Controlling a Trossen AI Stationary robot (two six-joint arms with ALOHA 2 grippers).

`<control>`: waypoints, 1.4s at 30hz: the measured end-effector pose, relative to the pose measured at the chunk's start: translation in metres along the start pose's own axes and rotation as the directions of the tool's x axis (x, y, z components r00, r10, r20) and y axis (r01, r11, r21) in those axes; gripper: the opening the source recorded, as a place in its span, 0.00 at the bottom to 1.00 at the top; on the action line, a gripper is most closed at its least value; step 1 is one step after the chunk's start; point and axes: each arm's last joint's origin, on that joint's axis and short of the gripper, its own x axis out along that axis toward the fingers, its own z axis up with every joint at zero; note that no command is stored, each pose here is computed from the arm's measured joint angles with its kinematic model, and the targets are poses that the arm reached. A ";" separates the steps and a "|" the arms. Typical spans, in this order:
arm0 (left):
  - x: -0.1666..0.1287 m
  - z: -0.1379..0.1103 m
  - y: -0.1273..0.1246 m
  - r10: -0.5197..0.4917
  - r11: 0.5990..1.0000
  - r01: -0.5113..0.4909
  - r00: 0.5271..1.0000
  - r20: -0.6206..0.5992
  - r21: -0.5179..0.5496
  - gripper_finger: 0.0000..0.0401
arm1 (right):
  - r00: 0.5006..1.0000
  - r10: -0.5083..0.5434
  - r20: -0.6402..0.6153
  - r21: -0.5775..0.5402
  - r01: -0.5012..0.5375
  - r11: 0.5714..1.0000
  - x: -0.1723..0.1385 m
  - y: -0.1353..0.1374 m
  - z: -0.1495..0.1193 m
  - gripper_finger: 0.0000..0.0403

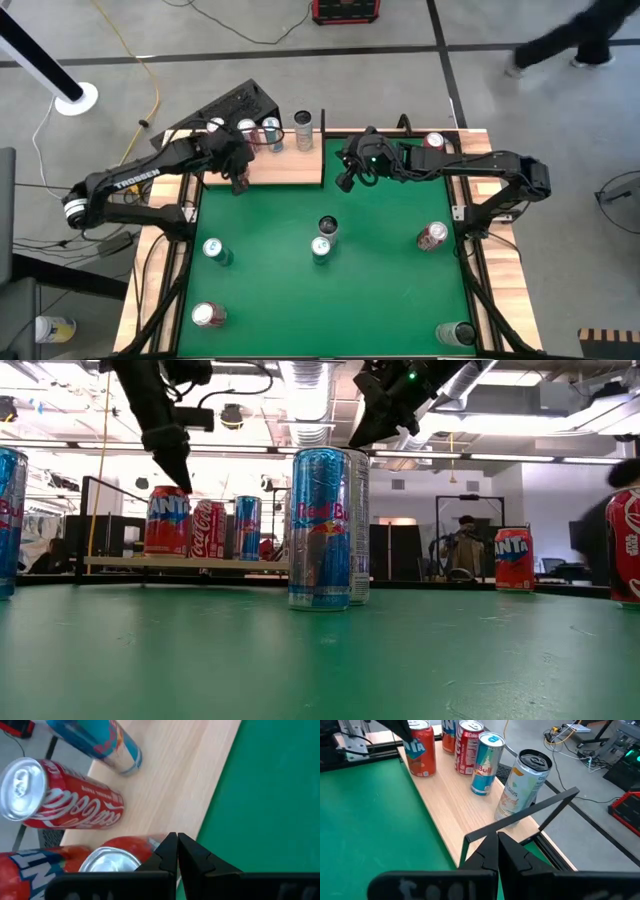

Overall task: Place canned beverage on shelf
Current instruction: Put the bottom red soda can on the shelf aligned with the other red soda can

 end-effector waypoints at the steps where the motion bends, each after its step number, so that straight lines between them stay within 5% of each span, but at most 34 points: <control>1: 0.003 0.001 0.000 0.004 1.000 -0.004 1.000 0.004 0.000 0.00 | 1.000 0.009 0.002 0.002 -0.009 1.000 0.000 0.000 0.000 0.06; 7: 0.010 0.012 0.000 0.010 0.999 -0.013 0.996 0.083 0.035 0.00 | 0.999 0.043 0.010 0.004 -0.043 0.999 -0.002 0.007 0.001 0.06; 23: 0.017 -0.002 0.001 0.197 0.980 -0.193 0.971 -0.136 0.045 0.00 | 0.998 0.049 0.025 0.007 -0.049 0.999 -0.003 0.009 0.002 0.06; 42: 0.016 -0.005 0.004 0.278 0.960 -0.277 0.944 -0.177 0.032 0.00 | 0.998 0.052 0.024 0.006 -0.053 0.999 -0.003 0.010 0.002 0.06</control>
